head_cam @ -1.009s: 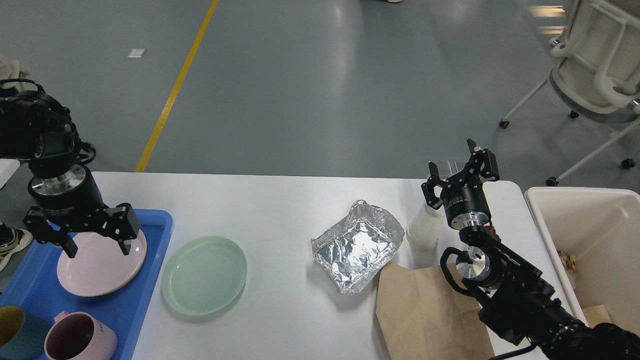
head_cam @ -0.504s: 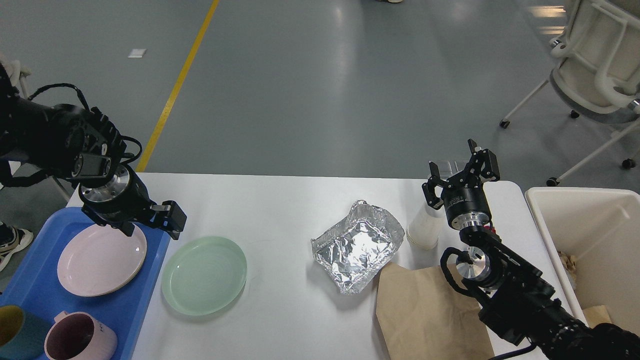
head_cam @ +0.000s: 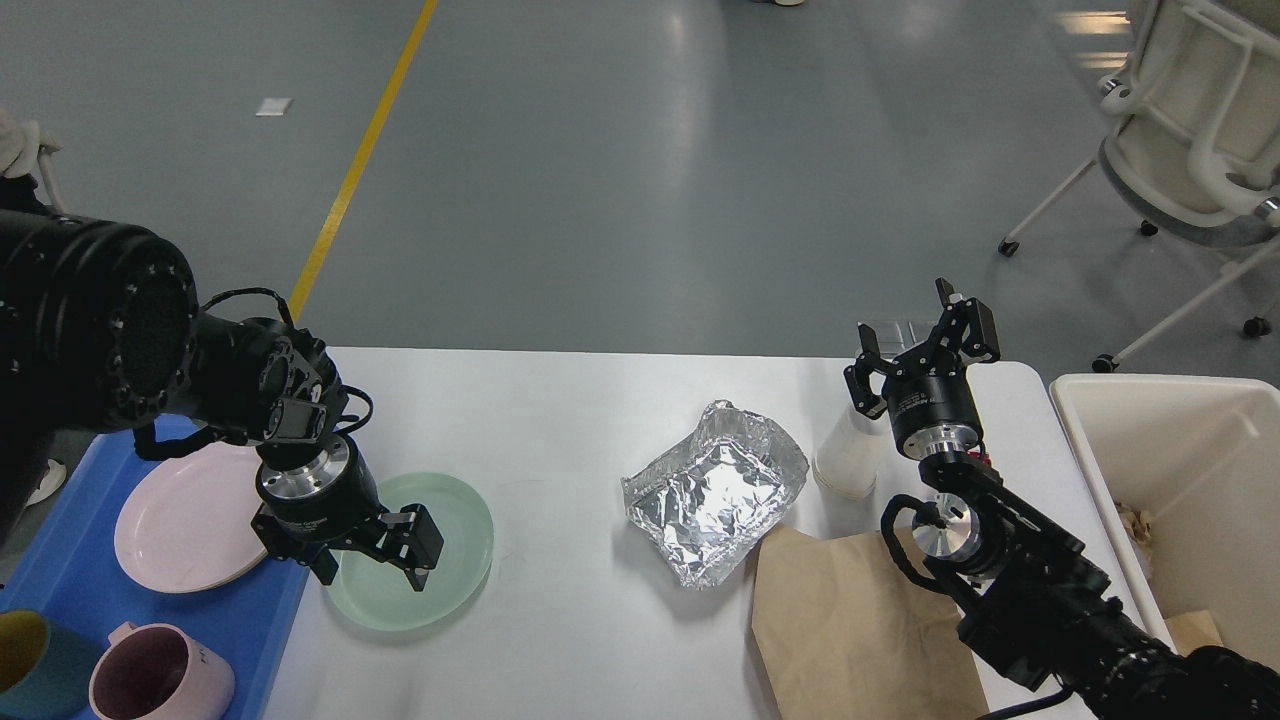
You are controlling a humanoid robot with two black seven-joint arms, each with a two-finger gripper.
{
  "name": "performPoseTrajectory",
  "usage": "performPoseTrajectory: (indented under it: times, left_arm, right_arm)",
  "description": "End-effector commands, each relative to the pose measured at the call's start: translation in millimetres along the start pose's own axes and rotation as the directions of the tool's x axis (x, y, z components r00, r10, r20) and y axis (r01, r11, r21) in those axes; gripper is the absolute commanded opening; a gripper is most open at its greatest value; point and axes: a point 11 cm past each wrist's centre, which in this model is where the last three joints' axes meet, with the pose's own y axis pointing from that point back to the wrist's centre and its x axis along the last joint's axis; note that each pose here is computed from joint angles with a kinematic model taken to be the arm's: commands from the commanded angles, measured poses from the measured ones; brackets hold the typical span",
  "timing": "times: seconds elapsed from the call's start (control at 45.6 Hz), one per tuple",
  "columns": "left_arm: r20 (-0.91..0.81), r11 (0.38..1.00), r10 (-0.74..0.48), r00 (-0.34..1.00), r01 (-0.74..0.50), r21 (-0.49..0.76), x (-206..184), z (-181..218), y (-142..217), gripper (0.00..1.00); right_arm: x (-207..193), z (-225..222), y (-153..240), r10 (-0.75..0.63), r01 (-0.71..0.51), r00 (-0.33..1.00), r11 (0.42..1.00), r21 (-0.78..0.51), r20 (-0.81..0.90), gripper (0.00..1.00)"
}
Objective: Tidy desktop
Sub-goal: 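Move the left gripper down to the rim of the pale green plate, then grasp the green plate rim with the left gripper and slide it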
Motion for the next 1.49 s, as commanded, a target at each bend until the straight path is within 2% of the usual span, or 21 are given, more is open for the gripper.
performPoseTrajectory:
  times: [0.0,0.154,0.482,0.79,0.943,1.097,1.469]
  left_arm:
    - [0.046,0.999,0.007,0.999,-0.009,0.053,4,4,-14,0.93]
    - [0.031,0.995,-0.013,0.999,0.01,0.094,-3,4,-28,0.91]
    - [-0.178,1.0,0.009,0.984,-0.013,-0.018,-4,-16,-49,0.87]
    - [-0.29,0.997,0.065,0.955,-0.076,-0.028,-14,-40,-74,0.86]
    - [-0.316,0.994,0.091,0.944,-0.103,-0.022,-16,-47,-80,0.83]
    - [-0.33,0.994,0.096,0.939,-0.109,-0.02,-17,-51,-81,0.74]
    - [-0.337,0.994,0.095,0.937,-0.111,-0.026,-18,-53,-90,0.7]
  right_arm:
    - [0,0,0,-0.001,0.001,1.0,1.0,-0.001,0.0,1.0]
    - [0,0,0,0.0,0.0,1.0,1.0,0.0,0.0,1.0]
    - [0,0,0,0.001,-0.001,1.0,1.0,0.0,0.0,1.0]
    - [0,0,0,0.001,-0.001,1.0,1.0,0.0,0.0,1.0]
    - [0,0,0,0.0,0.0,1.0,1.0,0.0,0.0,1.0]
    - [0,0,0,0.0,0.0,1.0,1.0,0.0,0.0,1.0]
    - [0,0,0,0.0,0.0,1.0,1.0,0.0,0.0,1.0]
